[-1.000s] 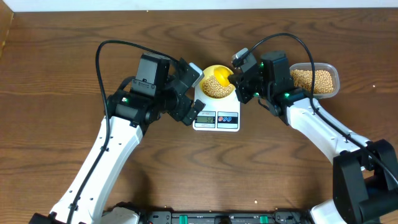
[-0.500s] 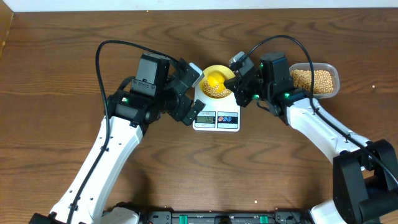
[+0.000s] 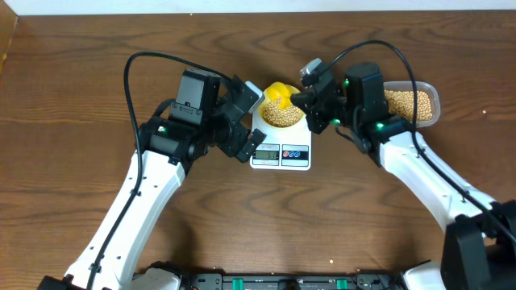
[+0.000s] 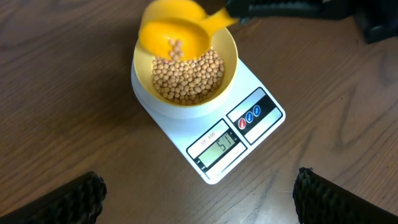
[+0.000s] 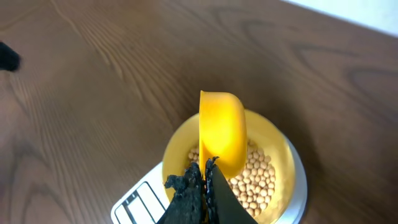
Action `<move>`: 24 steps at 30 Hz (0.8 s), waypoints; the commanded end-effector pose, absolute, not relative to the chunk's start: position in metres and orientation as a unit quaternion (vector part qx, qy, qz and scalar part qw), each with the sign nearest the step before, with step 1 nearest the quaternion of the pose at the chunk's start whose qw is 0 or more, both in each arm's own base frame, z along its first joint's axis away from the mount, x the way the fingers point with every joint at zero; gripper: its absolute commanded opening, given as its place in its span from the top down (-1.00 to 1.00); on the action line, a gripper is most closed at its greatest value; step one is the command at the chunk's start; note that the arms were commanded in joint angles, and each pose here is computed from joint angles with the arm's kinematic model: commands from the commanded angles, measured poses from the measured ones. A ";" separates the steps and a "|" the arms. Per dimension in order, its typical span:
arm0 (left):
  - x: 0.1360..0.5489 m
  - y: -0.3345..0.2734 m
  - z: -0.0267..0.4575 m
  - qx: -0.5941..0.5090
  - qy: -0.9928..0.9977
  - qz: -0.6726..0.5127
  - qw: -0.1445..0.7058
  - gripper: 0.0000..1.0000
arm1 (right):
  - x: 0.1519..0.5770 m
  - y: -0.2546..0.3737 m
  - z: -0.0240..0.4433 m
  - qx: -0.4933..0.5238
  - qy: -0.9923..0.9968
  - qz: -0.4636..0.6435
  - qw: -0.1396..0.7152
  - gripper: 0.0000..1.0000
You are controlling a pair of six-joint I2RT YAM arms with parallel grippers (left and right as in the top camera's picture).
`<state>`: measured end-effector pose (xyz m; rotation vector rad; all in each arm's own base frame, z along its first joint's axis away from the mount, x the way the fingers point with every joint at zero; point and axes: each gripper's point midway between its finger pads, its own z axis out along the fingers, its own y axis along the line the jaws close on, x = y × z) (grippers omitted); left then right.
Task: Scoop item into bowl and weigh 50g on scale
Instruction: 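Hold the tilted yellow scoop over the bowl, shaking out soybeans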
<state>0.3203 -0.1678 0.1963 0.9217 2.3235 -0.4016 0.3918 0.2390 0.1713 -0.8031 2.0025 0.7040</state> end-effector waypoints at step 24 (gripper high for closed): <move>0.317 -0.168 0.199 0.344 0.875 -0.158 0.302 -0.96 | 0.395 0.215 0.185 -0.294 0.806 0.285 0.426 0.98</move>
